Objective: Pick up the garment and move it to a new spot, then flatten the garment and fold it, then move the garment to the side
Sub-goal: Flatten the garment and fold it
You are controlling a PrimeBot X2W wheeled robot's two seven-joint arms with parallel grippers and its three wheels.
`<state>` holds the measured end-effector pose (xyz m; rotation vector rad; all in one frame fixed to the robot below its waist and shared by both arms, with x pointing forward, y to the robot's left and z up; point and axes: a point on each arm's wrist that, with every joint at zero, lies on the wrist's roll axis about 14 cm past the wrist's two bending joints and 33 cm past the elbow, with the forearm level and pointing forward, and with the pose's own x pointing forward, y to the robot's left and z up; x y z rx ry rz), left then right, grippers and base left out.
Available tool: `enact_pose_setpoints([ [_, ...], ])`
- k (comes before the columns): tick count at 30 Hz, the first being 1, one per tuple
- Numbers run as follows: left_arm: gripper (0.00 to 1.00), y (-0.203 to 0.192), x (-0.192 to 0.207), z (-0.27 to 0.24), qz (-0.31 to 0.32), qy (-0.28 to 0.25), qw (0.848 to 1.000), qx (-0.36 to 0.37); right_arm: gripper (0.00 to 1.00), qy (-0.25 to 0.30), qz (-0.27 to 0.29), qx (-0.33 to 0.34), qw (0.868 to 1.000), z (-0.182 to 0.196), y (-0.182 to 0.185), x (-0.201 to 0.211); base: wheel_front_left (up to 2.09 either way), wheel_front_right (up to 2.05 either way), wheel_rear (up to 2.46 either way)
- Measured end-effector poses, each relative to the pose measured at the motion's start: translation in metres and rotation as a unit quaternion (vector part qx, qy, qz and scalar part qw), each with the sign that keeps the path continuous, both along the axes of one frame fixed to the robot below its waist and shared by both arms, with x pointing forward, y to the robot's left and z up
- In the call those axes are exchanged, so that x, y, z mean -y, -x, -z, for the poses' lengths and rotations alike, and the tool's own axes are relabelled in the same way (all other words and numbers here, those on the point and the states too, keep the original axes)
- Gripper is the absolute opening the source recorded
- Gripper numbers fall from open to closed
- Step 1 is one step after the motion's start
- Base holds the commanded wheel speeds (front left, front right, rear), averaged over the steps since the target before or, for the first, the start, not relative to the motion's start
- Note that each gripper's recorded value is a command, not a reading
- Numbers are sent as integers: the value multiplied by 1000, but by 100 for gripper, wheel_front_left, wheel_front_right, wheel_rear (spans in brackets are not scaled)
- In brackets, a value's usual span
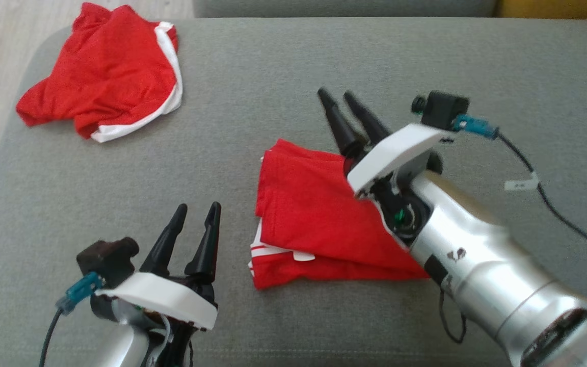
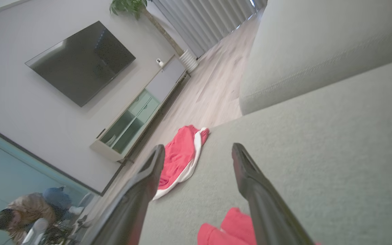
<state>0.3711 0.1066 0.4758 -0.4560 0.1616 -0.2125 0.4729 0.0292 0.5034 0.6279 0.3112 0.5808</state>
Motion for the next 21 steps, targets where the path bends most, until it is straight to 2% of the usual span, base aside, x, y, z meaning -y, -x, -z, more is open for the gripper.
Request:
enact_pose_setpoints([
  [4, 100, -3, 3, -2, 2, 1, 1000, 4, 100, 23, 22, 30, 999, -6, -9, 15, 0, 0, 0],
  [8, 100, -6, 9, -4, 7, 0, 1000, 10, 100, 70, 54, 62, 994, -7, -17, 44, 0, 0, 0],
  [13, 100, -10, 16, -13, 13, -13, 999, 34, 100, 95, 130, 146, 976, -48, -30, 98, 0, 0, 0],
  [15, 100, -13, 19, -20, 13, -17, 999, 48, 100, 115, 160, 155, 968, -41, -19, 122, 0, 0, 0],
  [21, 100, -11, 27, -23, 16, -32, 997, 65, 100, 176, 226, 120, 951, 16, 42, 175, 0, 0, 0],
])
